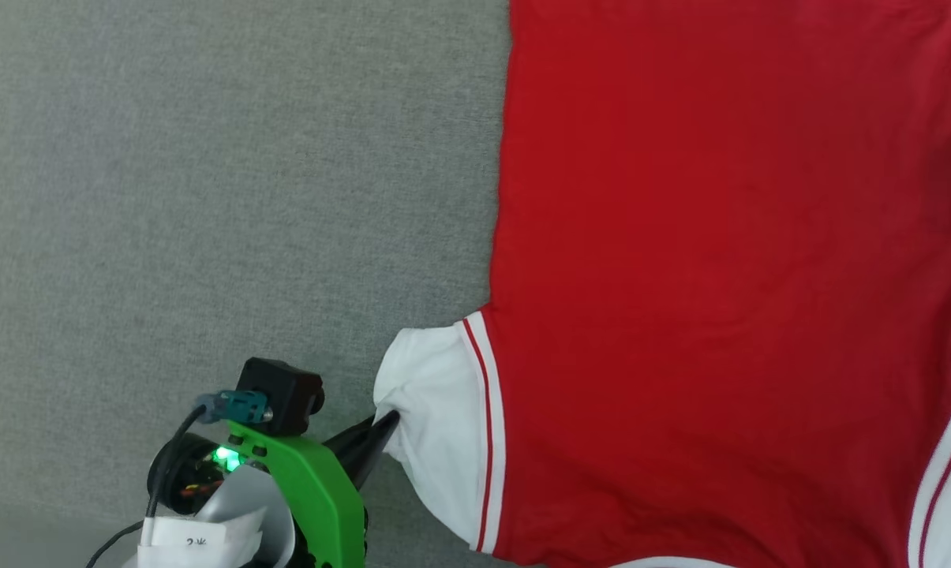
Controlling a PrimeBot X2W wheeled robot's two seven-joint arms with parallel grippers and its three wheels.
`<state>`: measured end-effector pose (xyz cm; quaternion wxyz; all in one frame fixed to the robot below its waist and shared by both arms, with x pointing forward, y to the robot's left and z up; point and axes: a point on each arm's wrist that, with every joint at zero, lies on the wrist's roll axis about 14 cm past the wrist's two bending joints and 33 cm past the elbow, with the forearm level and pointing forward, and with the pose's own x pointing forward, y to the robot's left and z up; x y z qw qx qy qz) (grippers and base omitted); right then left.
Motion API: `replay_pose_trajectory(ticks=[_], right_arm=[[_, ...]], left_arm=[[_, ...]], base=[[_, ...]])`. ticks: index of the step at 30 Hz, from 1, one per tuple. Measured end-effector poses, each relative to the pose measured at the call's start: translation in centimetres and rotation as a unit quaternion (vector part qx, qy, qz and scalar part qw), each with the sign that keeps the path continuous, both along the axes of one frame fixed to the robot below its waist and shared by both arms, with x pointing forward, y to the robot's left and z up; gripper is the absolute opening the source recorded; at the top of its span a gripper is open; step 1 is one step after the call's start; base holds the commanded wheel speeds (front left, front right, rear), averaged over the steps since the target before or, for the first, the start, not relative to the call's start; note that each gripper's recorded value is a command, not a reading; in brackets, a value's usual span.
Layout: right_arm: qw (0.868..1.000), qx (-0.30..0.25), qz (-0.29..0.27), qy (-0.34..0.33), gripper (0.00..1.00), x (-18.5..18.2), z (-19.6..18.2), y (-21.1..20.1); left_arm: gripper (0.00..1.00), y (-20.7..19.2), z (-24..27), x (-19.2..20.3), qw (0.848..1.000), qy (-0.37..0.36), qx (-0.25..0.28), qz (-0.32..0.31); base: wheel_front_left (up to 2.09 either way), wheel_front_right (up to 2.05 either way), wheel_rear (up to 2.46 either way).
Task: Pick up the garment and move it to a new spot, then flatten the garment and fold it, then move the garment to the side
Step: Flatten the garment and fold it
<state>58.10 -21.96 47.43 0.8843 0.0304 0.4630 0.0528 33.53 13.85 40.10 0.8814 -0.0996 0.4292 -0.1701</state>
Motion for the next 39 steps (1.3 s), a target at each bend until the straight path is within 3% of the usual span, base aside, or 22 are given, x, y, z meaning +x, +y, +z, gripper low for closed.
replay_pose_trajectory(ticks=[10,22,23,24,39], right_arm=[[0.999,-0.012,0.005,0.042,1.0,6.2,-5.3,2.9],[0.996,-0.018,0.034,0.081,1.0,8.1,-11.0,6.0],[0.996,-0.018,0.035,0.084,0.71,8.1,-11.2,6.0],[0.995,-0.019,0.036,0.086,0.0,8.1,-11.3,6.0],[0.994,-0.019,0.03,0.099,0.0,3.9,-10.9,4.7]], left_arm=[[0.0,1.2,-2.5,-0.1,0.999,0.026,0.01,0.033],[0.0,2.7,-3.4,0.3,0.997,0.033,0.023,0.068],[0.0,2.9,-3.4,0.3,0.997,0.031,0.024,0.07],[0.0,3.0,-3.4,0.3,0.997,0.031,0.025,0.071],[0.0,3.7,-1.8,0.7,0.996,-0.004,0.031,0.08]], base=[[0.0,0.0,0.0],[0.0,0.0,0.0],[0.0,0.0,0.0],[0.0,0.0,0.0],[0.0,0.0,0.0]])
